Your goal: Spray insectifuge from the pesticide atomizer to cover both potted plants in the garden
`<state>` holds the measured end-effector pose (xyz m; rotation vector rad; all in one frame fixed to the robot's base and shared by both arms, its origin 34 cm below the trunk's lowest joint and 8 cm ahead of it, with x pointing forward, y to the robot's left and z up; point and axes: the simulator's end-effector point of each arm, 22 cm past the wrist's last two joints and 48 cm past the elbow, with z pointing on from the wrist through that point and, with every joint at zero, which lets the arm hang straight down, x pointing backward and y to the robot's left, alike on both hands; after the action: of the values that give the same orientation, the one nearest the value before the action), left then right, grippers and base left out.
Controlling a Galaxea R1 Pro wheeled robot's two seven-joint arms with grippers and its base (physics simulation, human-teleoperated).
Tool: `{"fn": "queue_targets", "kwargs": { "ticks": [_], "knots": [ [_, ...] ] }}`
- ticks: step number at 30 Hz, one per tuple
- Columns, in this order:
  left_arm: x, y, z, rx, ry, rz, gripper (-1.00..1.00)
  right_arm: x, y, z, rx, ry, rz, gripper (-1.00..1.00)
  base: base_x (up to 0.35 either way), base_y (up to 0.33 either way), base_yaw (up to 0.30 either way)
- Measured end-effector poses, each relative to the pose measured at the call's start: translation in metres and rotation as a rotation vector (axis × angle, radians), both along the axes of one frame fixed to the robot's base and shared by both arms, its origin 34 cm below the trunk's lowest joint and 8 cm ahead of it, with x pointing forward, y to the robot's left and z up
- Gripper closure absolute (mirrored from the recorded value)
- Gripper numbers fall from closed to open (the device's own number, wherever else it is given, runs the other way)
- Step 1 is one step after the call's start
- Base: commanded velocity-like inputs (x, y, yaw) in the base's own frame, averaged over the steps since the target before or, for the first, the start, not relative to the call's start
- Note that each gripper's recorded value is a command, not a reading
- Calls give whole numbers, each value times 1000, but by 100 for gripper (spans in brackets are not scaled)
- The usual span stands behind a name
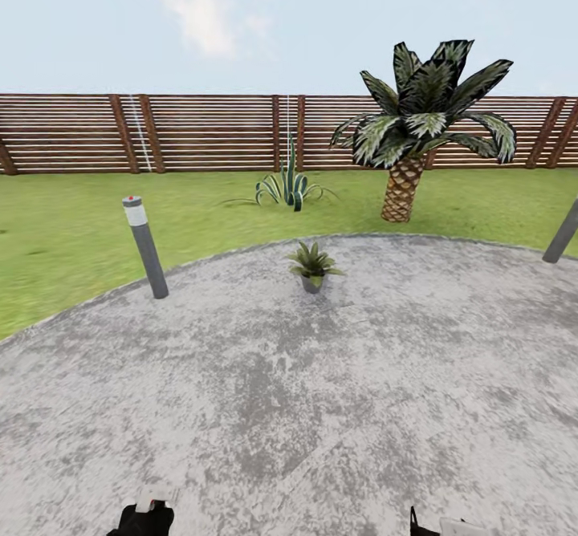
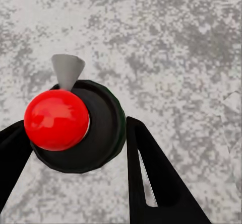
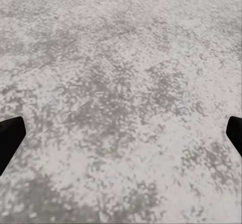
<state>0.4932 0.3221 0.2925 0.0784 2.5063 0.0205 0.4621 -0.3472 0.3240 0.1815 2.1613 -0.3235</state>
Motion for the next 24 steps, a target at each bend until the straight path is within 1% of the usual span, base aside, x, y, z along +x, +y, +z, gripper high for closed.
{"fn": "queue_targets", "kwargs": {
  "ticks": [24],
  "knots": [
    [0, 0, 0, 0, 0, 0, 100, 0, 0, 0, 0, 0, 1, -100, 339, 0, 0]
  ]
}}
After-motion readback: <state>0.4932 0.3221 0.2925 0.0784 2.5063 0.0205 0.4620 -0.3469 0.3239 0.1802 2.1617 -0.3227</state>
